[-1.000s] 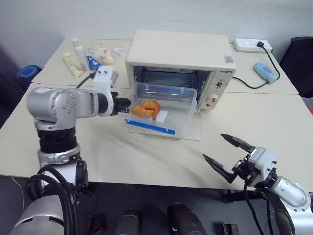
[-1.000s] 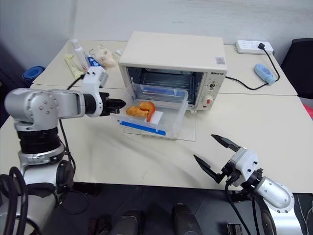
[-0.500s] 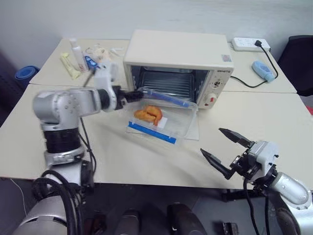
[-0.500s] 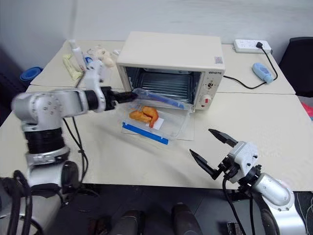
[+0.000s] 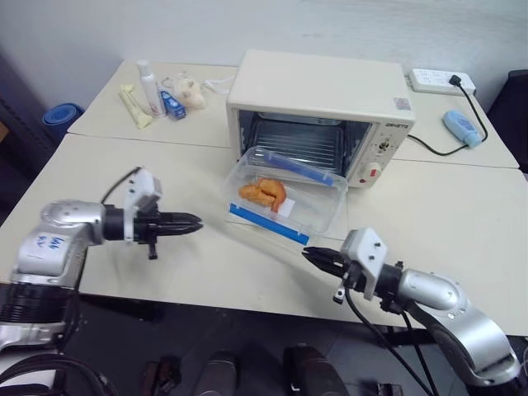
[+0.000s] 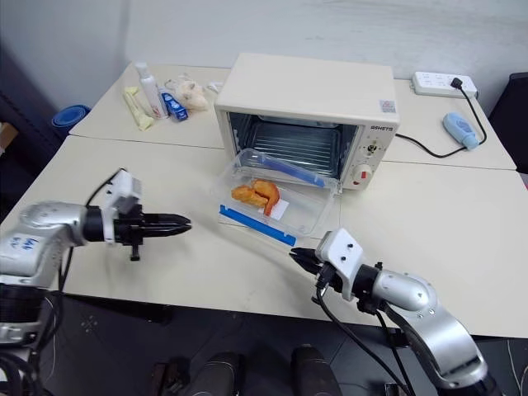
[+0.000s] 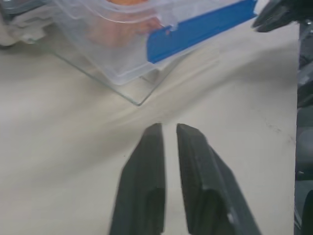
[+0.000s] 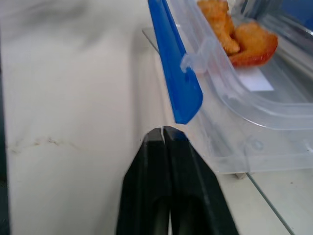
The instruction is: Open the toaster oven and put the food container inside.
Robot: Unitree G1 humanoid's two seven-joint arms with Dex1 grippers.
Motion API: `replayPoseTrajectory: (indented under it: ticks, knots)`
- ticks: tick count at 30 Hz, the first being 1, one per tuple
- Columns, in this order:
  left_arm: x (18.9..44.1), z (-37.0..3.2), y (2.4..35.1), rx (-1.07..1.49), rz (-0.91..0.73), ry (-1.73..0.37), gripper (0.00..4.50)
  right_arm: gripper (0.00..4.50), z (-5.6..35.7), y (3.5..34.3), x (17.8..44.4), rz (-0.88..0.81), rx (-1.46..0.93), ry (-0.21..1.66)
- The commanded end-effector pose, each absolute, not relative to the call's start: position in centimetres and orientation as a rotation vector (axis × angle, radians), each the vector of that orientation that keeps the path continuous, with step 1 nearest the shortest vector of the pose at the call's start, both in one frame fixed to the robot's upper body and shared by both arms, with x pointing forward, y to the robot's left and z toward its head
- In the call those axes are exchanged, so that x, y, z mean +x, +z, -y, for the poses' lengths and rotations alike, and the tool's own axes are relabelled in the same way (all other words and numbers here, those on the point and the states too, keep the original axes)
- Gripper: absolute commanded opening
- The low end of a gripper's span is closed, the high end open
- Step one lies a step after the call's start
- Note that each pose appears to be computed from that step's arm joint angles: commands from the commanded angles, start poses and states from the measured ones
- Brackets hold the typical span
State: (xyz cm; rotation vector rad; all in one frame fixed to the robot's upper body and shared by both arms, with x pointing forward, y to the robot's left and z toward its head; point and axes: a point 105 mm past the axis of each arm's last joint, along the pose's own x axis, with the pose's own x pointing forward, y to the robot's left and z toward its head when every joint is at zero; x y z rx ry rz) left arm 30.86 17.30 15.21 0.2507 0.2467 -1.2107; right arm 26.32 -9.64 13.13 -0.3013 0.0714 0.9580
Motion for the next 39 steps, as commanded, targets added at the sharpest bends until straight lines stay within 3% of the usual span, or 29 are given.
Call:
replayPoseTrajectory:
  ticks: [1,8,20,23,29,34,39]
  knots:
    - [32.5,-15.5,15.5,0.302,-0.145,-1.14,0.04,0.0,9.4,13.6,28.3,-0.046,-0.31,0.896]
    - [36.5,-14.0,16.7,0.234,-0.03,-0.951,0.04,0.0,10.7,15.4,33.3,0.043,-0.348,0.712]
    - [43.0,-12.3,20.1,0.02,0.137,-0.663,0.04,0.0,11.2,18.5,40.1,0.176,-0.371,0.591]
    - [43.5,-11.5,20.4,-0.024,0.155,-0.656,0.04,0.0,10.8,19.2,41.2,0.199,-0.34,0.568]
    - [41.8,-11.3,19.5,-0.003,0.127,-0.759,0.04,0.0,11.4,19.2,40.9,0.185,-0.335,0.575]
    - [35.8,-16.9,19.0,0.067,0.03,-0.949,0.04,0.0,13.1,19.6,33.9,0.146,-0.288,0.829]
    - [31.1,-20.9,19.0,0.239,-0.006,-1.126,1.24,0.0,18.3,16.7,32.5,0.019,-0.357,0.795]
